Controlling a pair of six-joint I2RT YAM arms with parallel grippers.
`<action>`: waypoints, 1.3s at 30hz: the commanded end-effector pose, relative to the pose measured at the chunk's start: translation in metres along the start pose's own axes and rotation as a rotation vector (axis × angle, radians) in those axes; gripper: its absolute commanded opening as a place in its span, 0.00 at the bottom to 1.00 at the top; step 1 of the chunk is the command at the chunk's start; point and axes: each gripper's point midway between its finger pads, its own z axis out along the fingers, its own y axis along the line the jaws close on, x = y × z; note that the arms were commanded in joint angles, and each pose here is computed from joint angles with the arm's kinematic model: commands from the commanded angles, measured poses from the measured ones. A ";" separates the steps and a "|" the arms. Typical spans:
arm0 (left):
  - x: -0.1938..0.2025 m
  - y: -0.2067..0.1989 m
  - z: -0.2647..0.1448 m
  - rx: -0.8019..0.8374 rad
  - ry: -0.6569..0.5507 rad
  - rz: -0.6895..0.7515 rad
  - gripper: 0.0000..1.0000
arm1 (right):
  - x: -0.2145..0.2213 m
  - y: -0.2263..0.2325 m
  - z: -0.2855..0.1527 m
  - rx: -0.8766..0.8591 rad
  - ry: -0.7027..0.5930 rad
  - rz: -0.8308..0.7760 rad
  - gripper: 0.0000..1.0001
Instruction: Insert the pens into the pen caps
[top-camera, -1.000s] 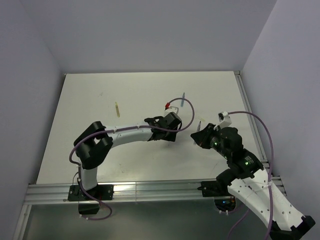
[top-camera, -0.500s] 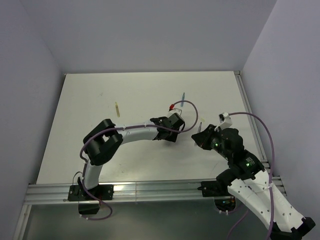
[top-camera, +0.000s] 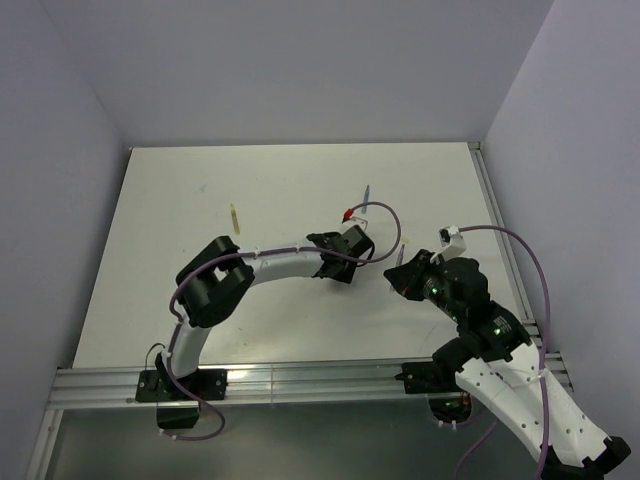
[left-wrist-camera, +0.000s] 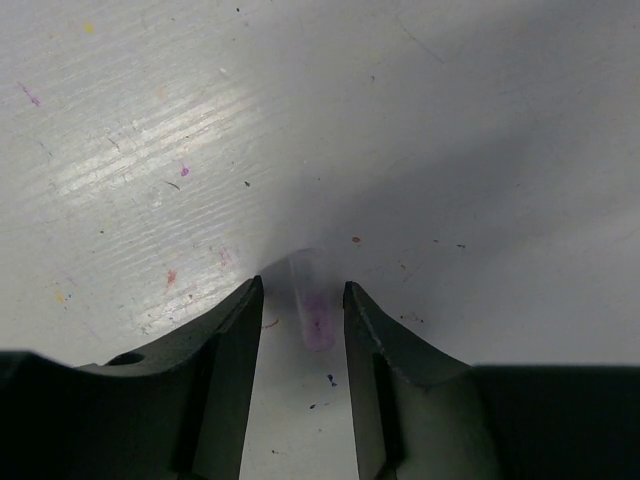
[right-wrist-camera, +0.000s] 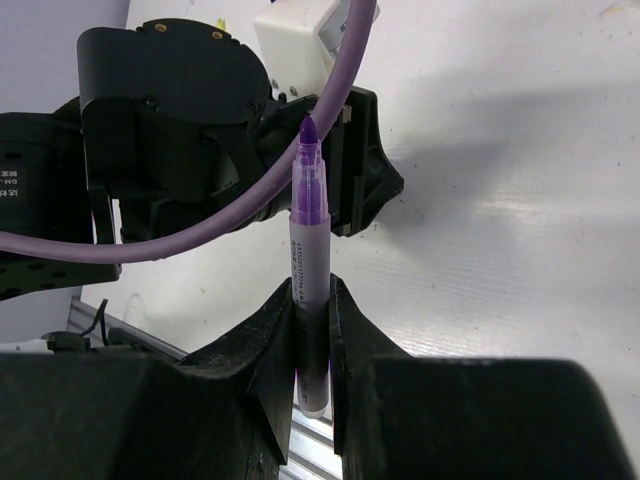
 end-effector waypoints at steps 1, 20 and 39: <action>-0.007 0.001 0.000 -0.020 -0.004 0.013 0.42 | -0.003 -0.003 0.000 0.005 -0.024 -0.014 0.00; -0.072 0.008 -0.073 0.226 -0.165 -0.212 0.00 | -0.014 0.011 -0.002 -0.027 -0.028 -0.042 0.00; -0.158 0.076 -0.341 0.877 -0.853 -0.326 0.00 | 0.005 0.202 0.007 -0.713 0.096 -0.185 0.00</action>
